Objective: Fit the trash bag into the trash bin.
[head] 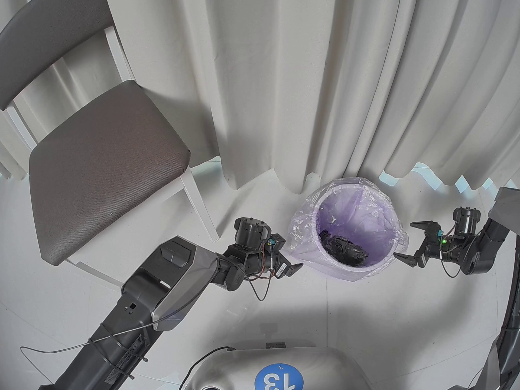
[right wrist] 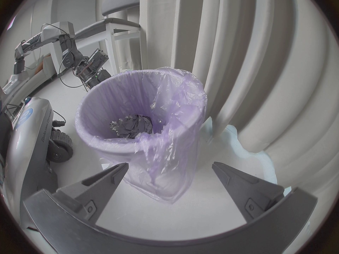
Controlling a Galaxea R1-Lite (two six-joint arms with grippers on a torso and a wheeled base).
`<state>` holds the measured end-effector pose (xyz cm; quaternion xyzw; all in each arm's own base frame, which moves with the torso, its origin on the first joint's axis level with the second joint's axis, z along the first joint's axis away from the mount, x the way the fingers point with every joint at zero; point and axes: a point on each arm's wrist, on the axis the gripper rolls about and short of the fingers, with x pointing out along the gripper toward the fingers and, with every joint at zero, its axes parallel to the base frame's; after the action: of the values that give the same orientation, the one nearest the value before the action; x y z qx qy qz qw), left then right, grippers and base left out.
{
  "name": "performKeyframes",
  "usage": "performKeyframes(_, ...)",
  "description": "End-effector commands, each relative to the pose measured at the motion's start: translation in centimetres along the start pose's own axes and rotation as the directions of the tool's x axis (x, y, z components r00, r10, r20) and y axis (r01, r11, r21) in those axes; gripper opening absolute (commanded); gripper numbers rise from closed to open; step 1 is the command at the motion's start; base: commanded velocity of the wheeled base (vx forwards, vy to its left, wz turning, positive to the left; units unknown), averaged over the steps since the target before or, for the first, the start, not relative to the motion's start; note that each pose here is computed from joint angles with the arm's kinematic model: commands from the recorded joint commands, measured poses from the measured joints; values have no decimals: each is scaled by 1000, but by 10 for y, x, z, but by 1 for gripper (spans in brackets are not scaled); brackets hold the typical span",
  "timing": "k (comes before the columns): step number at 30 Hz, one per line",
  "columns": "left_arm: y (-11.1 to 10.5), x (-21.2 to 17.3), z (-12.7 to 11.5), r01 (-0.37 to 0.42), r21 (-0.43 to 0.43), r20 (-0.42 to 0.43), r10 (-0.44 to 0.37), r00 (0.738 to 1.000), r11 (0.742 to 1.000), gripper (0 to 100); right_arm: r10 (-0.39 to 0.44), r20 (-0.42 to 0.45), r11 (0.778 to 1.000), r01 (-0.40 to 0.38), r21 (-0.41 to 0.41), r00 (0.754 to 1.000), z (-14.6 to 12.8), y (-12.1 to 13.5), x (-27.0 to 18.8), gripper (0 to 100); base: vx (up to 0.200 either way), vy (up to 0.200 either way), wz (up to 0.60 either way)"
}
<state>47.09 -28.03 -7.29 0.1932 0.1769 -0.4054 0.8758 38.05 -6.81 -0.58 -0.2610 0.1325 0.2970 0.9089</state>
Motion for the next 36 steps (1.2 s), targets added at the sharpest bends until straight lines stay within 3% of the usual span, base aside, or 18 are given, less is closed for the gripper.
performKeyframes(1, 0, 2, -7, -9, 5, 1, 9, 1000, 1000, 100, 7, 10, 1000, -7, -19, 1000, 1, -3, 10, 0, 0, 0, 0)
performKeyframes(16, 1, -3, 2, -17, 21, 30, 16, 999, 1000, 100, 48, -25, 999, -47, 22, 999, -30, 2, 36, 0, 0, 0, 0)
performKeyframes(28, -6, -20, 7, 6, 8, -14, -6, 1000, 1000, 100, 80, -18, 997, -80, 21, 997, -38, 6, 61, 0, 0, 0, 0)
performKeyframes(29, -6, -21, 7, 7, 7, -16, -7, 1000, 1000, 100, 81, -17, 997, -81, 20, 997, -39, 7, 62, 100, 0, 0, 0)
performKeyframes(36, -9, -32, 0, 10, -3, -32, -10, 999, 1000, 100, 84, -23, 996, -83, 30, 996, -40, 8, 59, 100, 0, 0, 0)
